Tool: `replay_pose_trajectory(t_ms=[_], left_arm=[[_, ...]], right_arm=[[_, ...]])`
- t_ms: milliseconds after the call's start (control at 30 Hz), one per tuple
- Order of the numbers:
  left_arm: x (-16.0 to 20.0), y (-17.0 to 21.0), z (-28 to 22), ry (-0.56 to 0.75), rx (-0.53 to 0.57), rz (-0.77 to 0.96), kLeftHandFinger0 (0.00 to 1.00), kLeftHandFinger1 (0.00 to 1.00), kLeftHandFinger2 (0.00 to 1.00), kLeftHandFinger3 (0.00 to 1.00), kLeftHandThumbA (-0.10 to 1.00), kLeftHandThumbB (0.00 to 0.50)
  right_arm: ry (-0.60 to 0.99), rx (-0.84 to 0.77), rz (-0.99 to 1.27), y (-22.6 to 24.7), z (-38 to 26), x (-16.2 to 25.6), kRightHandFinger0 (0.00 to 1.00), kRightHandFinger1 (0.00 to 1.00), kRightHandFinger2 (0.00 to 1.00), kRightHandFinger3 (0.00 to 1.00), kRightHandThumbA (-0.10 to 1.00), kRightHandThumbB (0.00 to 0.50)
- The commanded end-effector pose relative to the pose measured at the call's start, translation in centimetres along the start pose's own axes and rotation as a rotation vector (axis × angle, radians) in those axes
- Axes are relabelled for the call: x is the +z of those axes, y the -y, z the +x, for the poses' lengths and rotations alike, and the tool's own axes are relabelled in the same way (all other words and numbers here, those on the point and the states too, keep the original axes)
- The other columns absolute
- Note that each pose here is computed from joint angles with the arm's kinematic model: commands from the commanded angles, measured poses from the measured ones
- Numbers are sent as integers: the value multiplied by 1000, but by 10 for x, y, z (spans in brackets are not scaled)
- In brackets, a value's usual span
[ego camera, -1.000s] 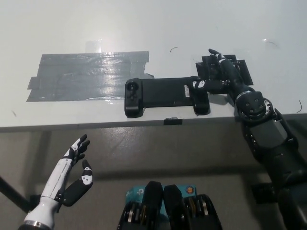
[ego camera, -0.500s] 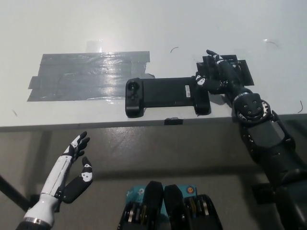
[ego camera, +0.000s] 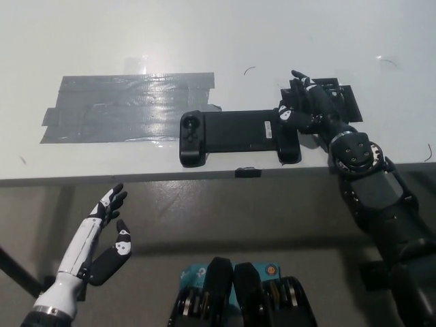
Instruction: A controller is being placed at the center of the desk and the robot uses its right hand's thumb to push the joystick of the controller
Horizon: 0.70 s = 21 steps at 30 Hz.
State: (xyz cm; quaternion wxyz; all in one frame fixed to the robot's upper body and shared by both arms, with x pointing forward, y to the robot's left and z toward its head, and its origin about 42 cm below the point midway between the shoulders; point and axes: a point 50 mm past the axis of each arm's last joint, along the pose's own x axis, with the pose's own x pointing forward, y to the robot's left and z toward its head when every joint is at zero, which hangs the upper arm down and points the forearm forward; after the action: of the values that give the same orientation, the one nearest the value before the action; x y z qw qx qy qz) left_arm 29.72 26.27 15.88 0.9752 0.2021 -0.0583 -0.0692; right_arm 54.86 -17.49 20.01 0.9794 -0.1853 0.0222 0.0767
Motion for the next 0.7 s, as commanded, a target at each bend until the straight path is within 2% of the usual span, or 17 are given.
replay_pose_trajectory(t_ms=[0, 33, 67, 100, 133, 167, 200, 300, 667], left_arm=[[11, -9, 3, 48, -2, 36, 1000, 1000, 1000, 1000, -17, 74], [11, -9, 3, 54, -2, 36, 1000, 1000, 1000, 1000, -16, 74], [11, -9, 3, 51, -2, 36, 1000, 1000, 1000, 1000, -16, 73], [11, -9, 3, 51, -2, 38, 1000, 1000, 1000, 1000, -16, 73], [11, -9, 3, 51, -2, 40, 1000, 1000, 1000, 1000, -16, 72], [11, -9, 3, 57, -1, 34, 1000, 1000, 1000, 1000, -17, 72], [11, -9, 4, 53, 0, 40, 1000, 1000, 1000, 1000, -13, 72], [12, -9, 3, 45, 2, 38, 1000, 1000, 1000, 1000, -10, 73], [11, -9, 5, 49, -8, 42, 1000, 1000, 1000, 1000, -13, 83]], right_arm=[[156, -83, 0, 31, 14, 56, 1000, 1000, 1000, 1000, 395, 13], [166, -81, 17, 32, 14, 59, 1000, 1000, 1000, 1000, 522, 19], [184, -79, 25, 33, 14, 63, 1000, 1000, 1000, 1000, 748, 116], [207, -77, 38, 34, 14, 69, 1000, 1000, 1000, 1000, 873, 226], [213, -77, 42, 34, 14, 71, 1000, 1000, 1000, 1000, 939, 242], [256, -76, 51, 36, 11, 81, 1000, 1000, 1000, 1000, 1000, 355], [310, -71, 68, 38, 6, 95, 1000, 1000, 1000, 1000, 1000, 436], [405, -51, 33, 39, -7, 121, 1000, 1000, 1000, 1000, 1000, 499], [670, 31, 73, 42, -65, 181, 1000, 1000, 1000, 1000, 1000, 500]])
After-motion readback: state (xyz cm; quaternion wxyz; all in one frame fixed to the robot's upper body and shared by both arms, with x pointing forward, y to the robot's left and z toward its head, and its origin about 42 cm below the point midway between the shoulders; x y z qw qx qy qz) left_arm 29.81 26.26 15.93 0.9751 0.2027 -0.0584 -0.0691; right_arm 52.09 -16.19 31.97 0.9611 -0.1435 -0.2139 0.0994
